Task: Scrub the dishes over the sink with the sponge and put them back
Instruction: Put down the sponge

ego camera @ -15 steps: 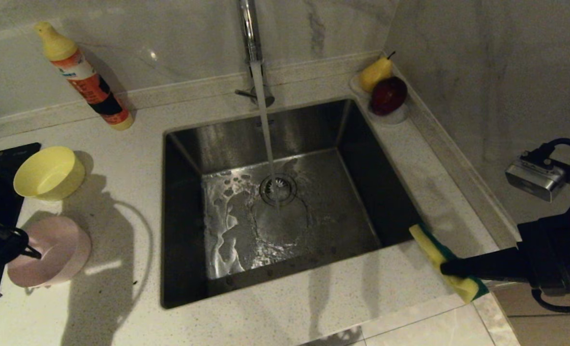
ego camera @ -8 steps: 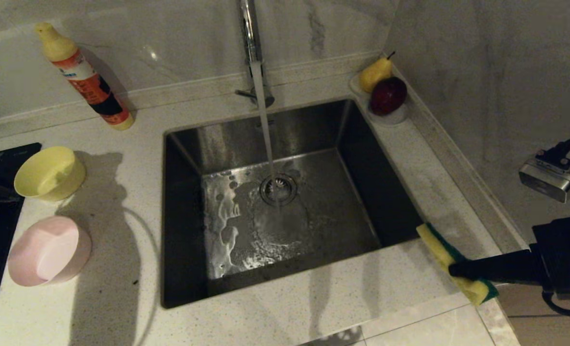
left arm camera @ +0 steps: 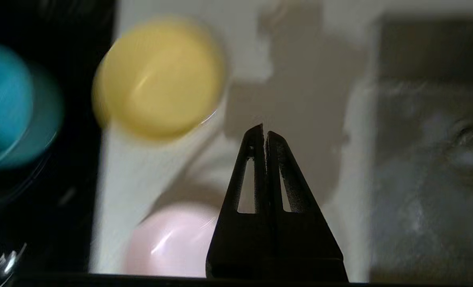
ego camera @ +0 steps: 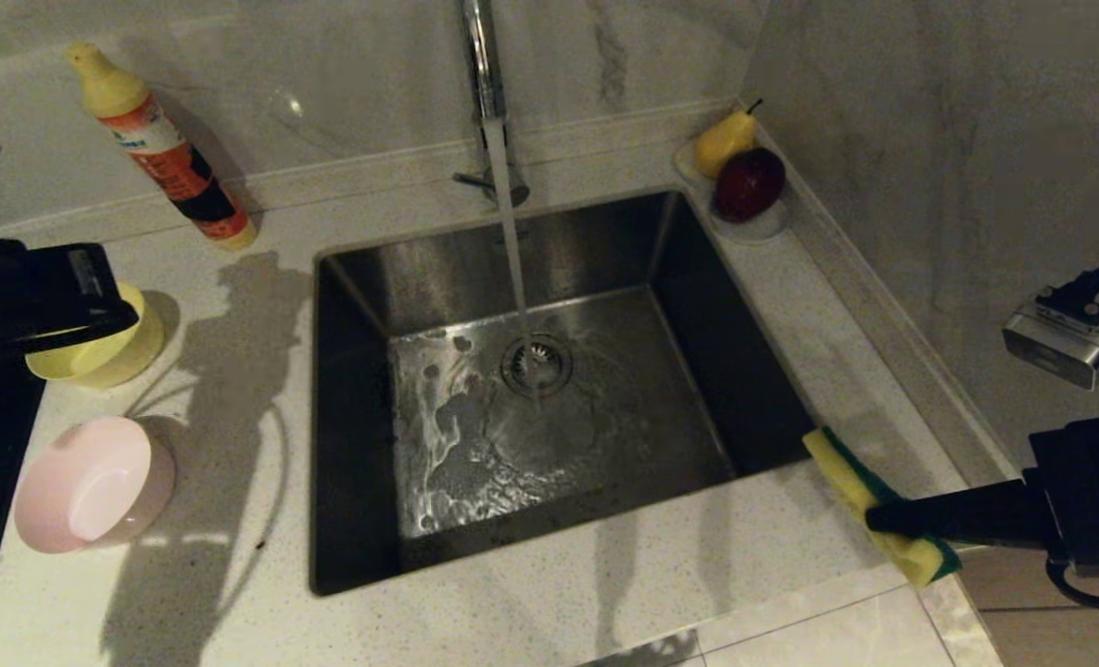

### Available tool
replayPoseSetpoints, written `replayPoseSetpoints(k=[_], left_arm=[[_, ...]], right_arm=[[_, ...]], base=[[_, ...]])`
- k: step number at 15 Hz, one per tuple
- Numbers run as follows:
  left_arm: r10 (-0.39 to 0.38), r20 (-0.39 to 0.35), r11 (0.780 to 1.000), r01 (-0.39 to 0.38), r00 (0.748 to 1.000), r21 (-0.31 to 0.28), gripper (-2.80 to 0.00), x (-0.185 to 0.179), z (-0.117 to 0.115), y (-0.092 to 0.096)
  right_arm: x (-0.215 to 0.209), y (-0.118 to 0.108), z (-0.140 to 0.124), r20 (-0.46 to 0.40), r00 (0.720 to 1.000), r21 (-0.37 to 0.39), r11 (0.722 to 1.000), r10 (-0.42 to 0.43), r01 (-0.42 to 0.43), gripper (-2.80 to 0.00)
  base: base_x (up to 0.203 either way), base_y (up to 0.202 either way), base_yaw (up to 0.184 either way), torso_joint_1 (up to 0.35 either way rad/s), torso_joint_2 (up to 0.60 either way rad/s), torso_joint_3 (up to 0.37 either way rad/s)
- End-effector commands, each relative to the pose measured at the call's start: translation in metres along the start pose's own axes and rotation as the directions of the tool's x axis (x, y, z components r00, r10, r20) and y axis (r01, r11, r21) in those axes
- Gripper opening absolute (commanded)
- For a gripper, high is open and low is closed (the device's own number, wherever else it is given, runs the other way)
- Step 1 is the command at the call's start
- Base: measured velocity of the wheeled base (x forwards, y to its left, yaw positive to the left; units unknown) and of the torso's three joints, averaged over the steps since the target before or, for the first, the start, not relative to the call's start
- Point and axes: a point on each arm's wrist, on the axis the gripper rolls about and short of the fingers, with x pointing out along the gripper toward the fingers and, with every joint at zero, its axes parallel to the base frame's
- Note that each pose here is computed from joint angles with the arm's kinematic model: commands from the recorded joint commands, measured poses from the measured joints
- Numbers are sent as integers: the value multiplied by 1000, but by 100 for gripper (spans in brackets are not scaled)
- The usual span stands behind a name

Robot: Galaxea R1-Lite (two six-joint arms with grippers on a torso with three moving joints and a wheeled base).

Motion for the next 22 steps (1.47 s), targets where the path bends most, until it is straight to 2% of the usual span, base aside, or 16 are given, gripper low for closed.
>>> replayPoseSetpoints(k=[1, 3, 5, 10, 12, 13, 15, 17, 20, 22], left_arm=[[-110, 116, 994, 112, 987, -7, -280, -48, 7, -13], [-126, 211, 990, 135, 969, -29, -280, -98, 9, 2], [-87, 273, 993, 106, 958, -58, -280, -145, -4, 23], [98, 324, 990, -59, 941, -129, -280, -207, -76, 61], [137, 348, 985, -91, 927, -147, -280, -221, -106, 69], [145, 336, 985, -102, 931, -141, -280, -222, -128, 71], [107, 325, 990, -72, 940, -119, -280, -222, -166, 73], [-4, 299, 998, 20, 954, -51, -280, -217, -199, 72], [-92, 236, 996, 87, 967, 34, -280, -201, -249, 70], [-147, 279, 989, 134, 949, 64, -280, -195, -257, 68]], right_arm=[[4, -2, 0, -13, 1000, 11, 1000, -6, 6, -280], [6, -4, 1, -21, 1000, 15, 1000, -9, 9, -280], [8, -5, 1, -27, 1000, 19, 1000, -12, 13, -280], [2, -2, 0, -12, 1000, 13, 1000, -9, 9, -280], [1, -1, -1, -5, 1000, 9, 1000, -15, 15, -280], [3, -3, -1, -3, 1000, 11, 1000, -27, 27, -280], [3, -4, -2, -5, 1000, 12, 999, -30, 30, -280], [1, -4, -3, 0, 1000, 7, 1000, -29, 29, -280], [2, -5, -6, -8, 999, -26, 999, -40, 40, -280], [2, -6, -8, 2, 998, -77, 995, -65, 65, -280]], base=[[0, 0, 0, 0, 0, 0], [0, 0, 0, 0, 0, 0], [0, 0, 0, 0, 0, 0], [0, 0, 0, 0, 0, 0], [0, 0, 0, 0, 0, 0], [0, 0, 0, 0, 0, 0], [0, 0, 0, 0, 0, 0], [0, 0, 0, 0, 0, 0], [0, 0, 0, 0, 0, 0], [0, 0, 0, 0, 0, 0]])
